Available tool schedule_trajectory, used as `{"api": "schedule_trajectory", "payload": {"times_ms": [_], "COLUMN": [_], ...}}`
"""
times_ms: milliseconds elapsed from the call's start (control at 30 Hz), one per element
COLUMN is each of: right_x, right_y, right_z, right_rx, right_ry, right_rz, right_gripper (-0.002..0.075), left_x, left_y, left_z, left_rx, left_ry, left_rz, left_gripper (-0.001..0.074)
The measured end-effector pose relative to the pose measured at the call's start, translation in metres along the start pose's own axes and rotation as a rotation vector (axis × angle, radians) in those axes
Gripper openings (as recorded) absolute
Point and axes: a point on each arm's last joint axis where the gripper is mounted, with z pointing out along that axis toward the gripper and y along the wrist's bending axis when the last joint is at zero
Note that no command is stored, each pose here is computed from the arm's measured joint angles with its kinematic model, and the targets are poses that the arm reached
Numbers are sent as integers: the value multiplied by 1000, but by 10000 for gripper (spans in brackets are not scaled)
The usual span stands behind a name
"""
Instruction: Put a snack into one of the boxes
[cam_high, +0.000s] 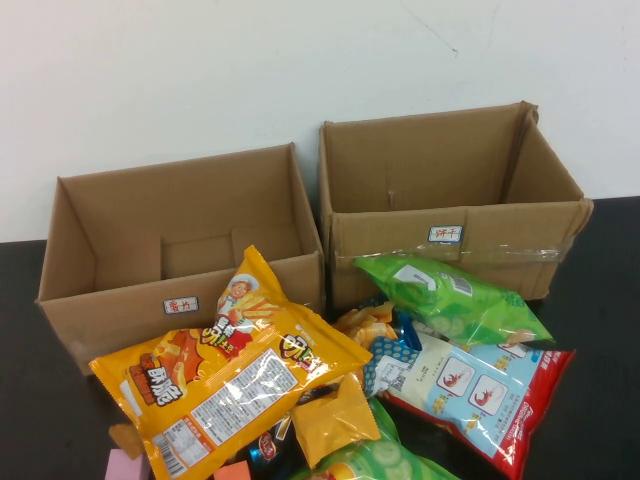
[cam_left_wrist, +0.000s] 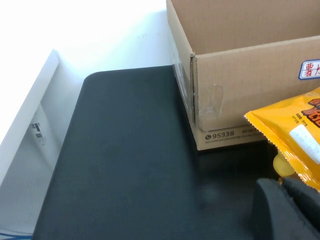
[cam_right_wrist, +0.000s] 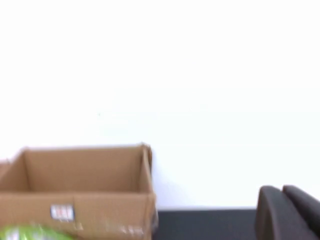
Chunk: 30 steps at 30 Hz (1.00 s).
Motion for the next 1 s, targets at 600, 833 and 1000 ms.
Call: {"api": "schedule_trajectory", "payload": {"times_ms": [600, 833, 1000], "right_x": [-28, 7, 39], "right_y": [53, 101, 139], "right_z": [153, 206, 234], "right_rx": [-572, -751, -827], "right_ry": [591, 692, 704], "right_rz": [-477, -667, -783], "right_gripper": [2, 334, 645], "left_x": [0, 0, 0], "left_y": [0, 0, 0], "left_z": [0, 0, 0], "left_rx": [0, 0, 0], "left_ry": [0, 0, 0], "left_rz": [0, 0, 0], "left_gripper": [-3, -3, -2]}}
